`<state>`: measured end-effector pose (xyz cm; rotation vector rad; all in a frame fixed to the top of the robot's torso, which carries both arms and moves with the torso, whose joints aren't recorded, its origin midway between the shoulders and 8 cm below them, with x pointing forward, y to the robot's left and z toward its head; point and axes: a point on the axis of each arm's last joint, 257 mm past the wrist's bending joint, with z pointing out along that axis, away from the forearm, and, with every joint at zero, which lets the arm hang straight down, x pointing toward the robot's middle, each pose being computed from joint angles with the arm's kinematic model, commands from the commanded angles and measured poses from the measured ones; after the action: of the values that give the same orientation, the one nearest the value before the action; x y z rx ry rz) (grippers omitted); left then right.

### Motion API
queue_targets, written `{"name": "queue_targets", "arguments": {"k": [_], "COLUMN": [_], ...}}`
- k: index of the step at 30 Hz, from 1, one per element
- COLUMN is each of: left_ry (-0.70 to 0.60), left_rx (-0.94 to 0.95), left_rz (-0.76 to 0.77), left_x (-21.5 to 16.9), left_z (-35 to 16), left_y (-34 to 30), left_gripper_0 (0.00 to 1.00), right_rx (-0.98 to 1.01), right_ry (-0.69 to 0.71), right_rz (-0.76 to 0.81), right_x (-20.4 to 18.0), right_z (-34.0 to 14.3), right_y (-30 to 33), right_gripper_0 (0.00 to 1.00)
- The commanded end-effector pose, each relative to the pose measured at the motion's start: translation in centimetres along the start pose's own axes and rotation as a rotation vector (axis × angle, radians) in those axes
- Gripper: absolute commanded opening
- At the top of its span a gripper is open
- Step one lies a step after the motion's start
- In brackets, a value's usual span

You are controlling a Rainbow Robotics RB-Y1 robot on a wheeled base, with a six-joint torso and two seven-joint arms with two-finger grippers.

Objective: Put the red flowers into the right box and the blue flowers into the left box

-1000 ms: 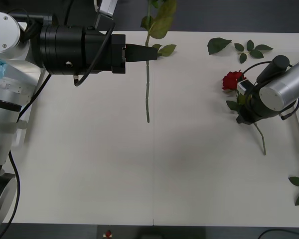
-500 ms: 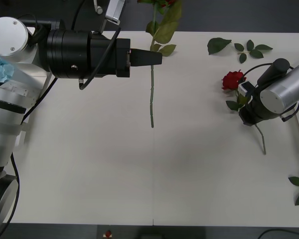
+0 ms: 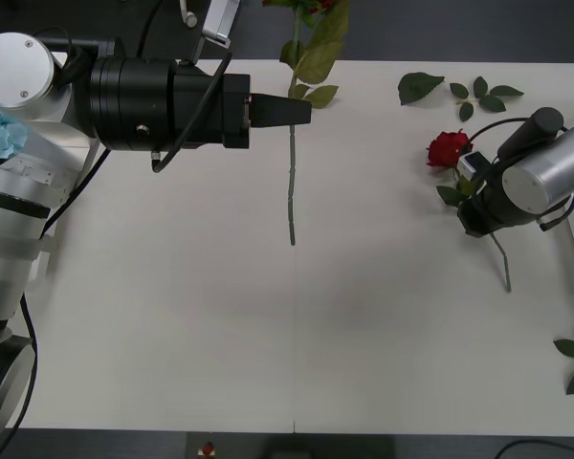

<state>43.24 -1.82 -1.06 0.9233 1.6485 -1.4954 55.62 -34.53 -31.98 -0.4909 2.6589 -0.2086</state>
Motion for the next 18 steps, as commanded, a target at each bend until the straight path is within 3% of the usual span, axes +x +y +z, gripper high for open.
{"name": "queue_targets", "arguments": {"k": [1,9,18], "left_ry": [-0.01,-0.01,-0.01], "left_rx": [0.005,0.005,0.005], "left_rz": [0.037,0.037,0.037], "left_x": [-1.7,-1.7,-1.7], "left_z": [-0.1,-0.1,-0.1], "left_y": [-0.9,-0.9,-0.9], "left_gripper_0": [0.0,0.0,0.0], "right_rx": [-0.04,-0.083,-0.038], "right_ry": [-0.067,-0.152,-0.204], "right_rz": [0.024,0.055,0.111], "right_x": [-2.8,-4.5,-3.3], "right_z": [-2.6,-8.7,-15.6], "right_y": [-1.1,-3.9,-10.6], "right_gripper_0": [0.0,0.0,0.0]}}
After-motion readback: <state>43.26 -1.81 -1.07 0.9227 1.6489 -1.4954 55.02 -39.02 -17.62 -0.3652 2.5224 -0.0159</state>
